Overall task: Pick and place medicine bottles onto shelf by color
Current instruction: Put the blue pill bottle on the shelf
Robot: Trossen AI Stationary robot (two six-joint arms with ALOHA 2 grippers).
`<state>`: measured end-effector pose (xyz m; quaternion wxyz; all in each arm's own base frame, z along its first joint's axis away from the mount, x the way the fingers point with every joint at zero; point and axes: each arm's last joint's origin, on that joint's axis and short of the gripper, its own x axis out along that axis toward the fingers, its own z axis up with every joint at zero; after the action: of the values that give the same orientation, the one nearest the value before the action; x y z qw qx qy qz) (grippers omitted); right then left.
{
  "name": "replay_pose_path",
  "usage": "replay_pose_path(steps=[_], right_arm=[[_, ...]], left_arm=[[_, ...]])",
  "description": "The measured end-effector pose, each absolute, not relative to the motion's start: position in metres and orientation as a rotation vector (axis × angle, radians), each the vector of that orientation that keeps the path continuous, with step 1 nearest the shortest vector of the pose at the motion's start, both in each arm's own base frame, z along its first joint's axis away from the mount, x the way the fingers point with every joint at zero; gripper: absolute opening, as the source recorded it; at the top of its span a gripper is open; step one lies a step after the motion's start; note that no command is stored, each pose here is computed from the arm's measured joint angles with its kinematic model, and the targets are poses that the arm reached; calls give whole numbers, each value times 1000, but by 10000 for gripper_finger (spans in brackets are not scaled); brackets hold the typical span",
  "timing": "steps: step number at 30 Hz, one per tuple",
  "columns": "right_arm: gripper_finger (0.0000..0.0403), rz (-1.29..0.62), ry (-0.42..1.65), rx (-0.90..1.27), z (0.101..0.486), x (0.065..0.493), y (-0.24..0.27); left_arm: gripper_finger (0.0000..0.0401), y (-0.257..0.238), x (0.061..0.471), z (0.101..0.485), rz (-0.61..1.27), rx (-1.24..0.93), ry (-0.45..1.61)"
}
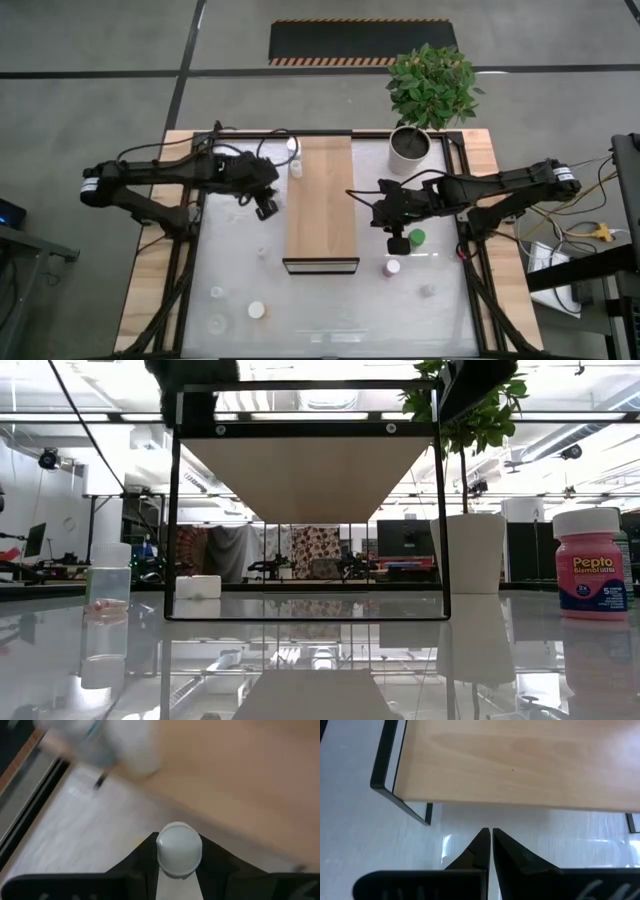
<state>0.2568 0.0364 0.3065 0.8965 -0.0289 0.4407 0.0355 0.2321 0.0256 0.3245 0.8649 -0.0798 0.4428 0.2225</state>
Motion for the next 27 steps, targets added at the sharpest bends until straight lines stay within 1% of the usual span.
replay_pose_path(steps=[3,8,13,15,19,27], right_arm=[[11,73,921,-60,304,253,36],[11,73,925,-60,301,246,35],[11,60,928,-34,297,238,34],[11,58,929,-22,297,235,34],[11,61,915,-16,297,227,34],[11,55,899,-4,297,215,33]], left_arm=[[84,9,248,339,410,-167,888],[84,-6,283,346,371,-147,899],[85,-8,308,343,370,-98,1018],[85,-8,316,343,372,-94,1032],[85,-11,322,342,358,-95,1037],[86,-13,317,337,378,-137,1092]])
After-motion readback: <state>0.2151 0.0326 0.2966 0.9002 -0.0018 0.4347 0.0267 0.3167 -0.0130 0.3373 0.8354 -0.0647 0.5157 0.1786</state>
